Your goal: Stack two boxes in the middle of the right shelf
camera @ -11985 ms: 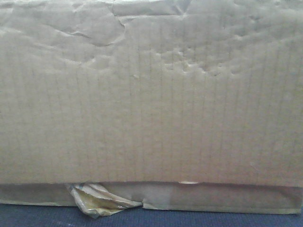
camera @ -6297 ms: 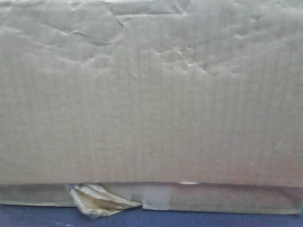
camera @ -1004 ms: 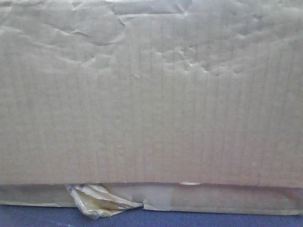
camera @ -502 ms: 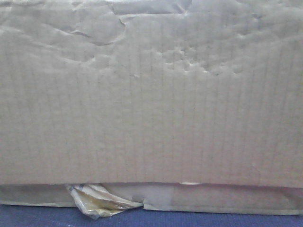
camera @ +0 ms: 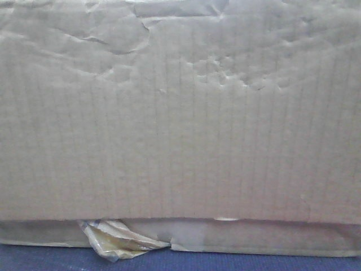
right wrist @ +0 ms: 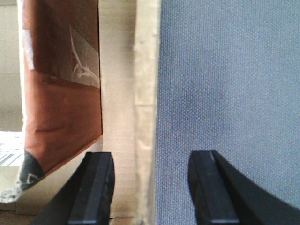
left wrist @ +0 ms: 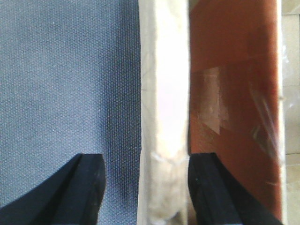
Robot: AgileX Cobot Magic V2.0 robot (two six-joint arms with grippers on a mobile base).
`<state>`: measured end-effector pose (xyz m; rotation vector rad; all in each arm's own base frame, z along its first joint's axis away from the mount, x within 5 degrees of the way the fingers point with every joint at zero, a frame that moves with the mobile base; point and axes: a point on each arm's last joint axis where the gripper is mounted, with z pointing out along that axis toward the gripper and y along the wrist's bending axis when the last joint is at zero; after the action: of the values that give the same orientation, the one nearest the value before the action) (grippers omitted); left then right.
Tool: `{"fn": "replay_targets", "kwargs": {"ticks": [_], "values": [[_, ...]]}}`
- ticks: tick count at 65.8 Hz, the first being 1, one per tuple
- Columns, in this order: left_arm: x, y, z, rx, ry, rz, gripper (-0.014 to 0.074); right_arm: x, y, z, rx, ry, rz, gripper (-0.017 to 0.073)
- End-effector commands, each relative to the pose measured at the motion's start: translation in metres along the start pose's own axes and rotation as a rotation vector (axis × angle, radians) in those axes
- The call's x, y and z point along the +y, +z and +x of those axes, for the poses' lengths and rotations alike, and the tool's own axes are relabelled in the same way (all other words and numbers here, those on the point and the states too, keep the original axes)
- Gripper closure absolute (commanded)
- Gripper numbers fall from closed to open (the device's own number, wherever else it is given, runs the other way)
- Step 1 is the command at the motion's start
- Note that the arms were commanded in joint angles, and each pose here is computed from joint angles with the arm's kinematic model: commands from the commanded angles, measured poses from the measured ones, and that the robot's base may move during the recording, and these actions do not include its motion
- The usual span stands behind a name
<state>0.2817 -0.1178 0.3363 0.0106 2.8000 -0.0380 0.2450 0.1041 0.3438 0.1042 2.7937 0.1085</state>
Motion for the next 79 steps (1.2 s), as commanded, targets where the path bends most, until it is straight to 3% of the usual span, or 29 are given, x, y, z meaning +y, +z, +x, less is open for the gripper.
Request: {"fn": "replay_targets", "kwargs": {"ticks": [1,7,13,18,26,41,58,67,79], "values": [[-0.001,-0.001,0.000,-0.002,-0.002,0.005,0.0287,0.000,0.000,0.000,-0.006,0.000,0.000,0.0361],[-0.001,-0.001,0.000,-0.002,-0.002,0.005,0.0361,0.000,0.000,0.000,-0.006,0.000,0.000,0.0508],[-0.001,-0.001,0.000,-0.009,-0.002,0.008,0.0552,-0.003,0.001,-0.002,-0.019,-0.012,0.031,0.0725],[-0.002,-0.001,-0.003,-0.036,-0.001,0.018,0.0704,-0.005,0.003,-0.003,-0.030,-0.024,0.058,0.0718],[-0.001,-0.004,-0.003,-0.069,0.012,-0.012,0.0704,-0.005,0.001,-0.003,-0.036,-0.023,0.059,0.0720],[0.008,-0.037,-0.009,-0.295,-0.060,0.011,0.0704,-0.007,-0.020,-0.020,-0.194,-0.033,0.079,0.0720],[0.010,-0.060,-0.030,-0.531,-0.008,0.004,0.0704,-0.003,-0.043,-0.050,-0.528,-0.057,0.044,0.0720],[0.006,-0.077,-0.051,-0.635,0.003,0.002,0.0704,-0.009,-0.046,-0.062,-0.621,0.009,0.006,0.0720],[0.000,-0.099,-0.070,-0.722,-0.017,0.037,0.0704,-0.022,-0.060,-0.075,-0.706,0.048,0.001,0.0720]]}}
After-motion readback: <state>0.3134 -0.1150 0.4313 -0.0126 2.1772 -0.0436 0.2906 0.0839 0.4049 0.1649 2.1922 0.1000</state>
